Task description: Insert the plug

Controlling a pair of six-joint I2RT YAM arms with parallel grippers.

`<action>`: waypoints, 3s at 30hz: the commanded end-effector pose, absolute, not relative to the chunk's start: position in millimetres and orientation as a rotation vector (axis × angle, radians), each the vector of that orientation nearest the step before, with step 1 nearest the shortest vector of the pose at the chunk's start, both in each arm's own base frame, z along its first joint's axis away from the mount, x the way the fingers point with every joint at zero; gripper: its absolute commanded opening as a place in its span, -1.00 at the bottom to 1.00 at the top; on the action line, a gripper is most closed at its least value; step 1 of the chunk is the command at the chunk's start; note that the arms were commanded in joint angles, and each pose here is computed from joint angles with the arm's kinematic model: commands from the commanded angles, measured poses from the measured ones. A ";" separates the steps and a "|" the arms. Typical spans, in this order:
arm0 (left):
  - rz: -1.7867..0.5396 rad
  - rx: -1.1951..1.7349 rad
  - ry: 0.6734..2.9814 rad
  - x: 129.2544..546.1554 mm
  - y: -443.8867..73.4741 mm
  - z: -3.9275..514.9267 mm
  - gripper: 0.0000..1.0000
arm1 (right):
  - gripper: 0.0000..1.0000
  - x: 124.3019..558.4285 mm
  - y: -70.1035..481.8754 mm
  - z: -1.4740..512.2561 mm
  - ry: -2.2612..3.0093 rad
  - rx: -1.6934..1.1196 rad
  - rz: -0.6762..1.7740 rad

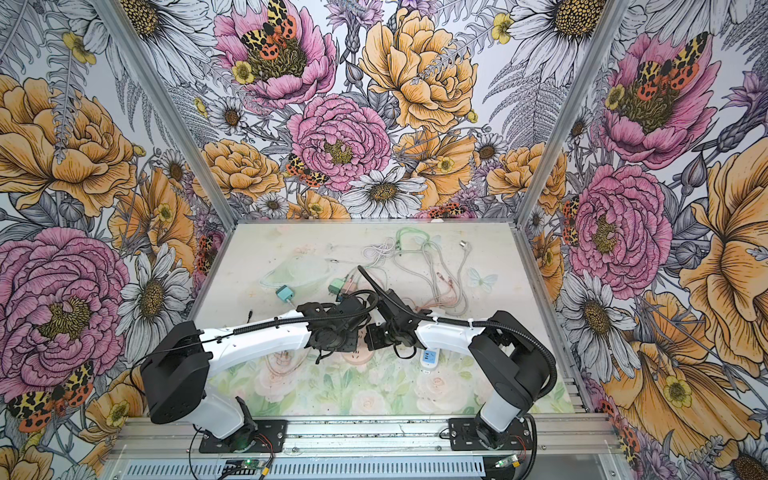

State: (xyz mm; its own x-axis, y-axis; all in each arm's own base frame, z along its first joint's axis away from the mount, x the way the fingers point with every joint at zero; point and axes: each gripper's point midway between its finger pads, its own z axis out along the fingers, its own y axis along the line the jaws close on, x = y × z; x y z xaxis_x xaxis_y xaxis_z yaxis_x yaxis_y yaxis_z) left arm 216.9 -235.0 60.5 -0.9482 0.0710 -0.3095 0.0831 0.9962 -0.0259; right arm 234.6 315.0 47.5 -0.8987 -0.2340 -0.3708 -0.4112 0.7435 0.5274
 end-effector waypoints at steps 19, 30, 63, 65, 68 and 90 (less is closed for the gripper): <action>0.214 0.265 3.142 156.4 -207.6 -6.6 -0.57 | -1.00 222.9 289.2 19.8 2.778 -0.426 0.770; 0.095 0.205 3.038 183.7 -219.6 26.4 -0.16 | -0.80 249.1 298.3 66.7 2.639 -0.408 0.819; -0.463 -0.130 2.629 186.4 -124.2 179.3 0.01 | -0.80 232.2 313.4 31.7 2.793 -0.425 0.697; -0.413 -0.205 2.621 195.9 -109.2 177.2 0.01 | -0.80 233.7 323.4 31.5 2.793 -0.435 0.706; -0.319 -0.311 2.607 210.5 -85.2 174.3 0.01 | -0.80 238.7 341.0 29.3 2.792 -0.458 0.716; 0.024 -0.606 2.659 361.9 -13.5 120.9 0.15 | -0.18 304.3 288.0 90.7 2.613 -0.240 0.604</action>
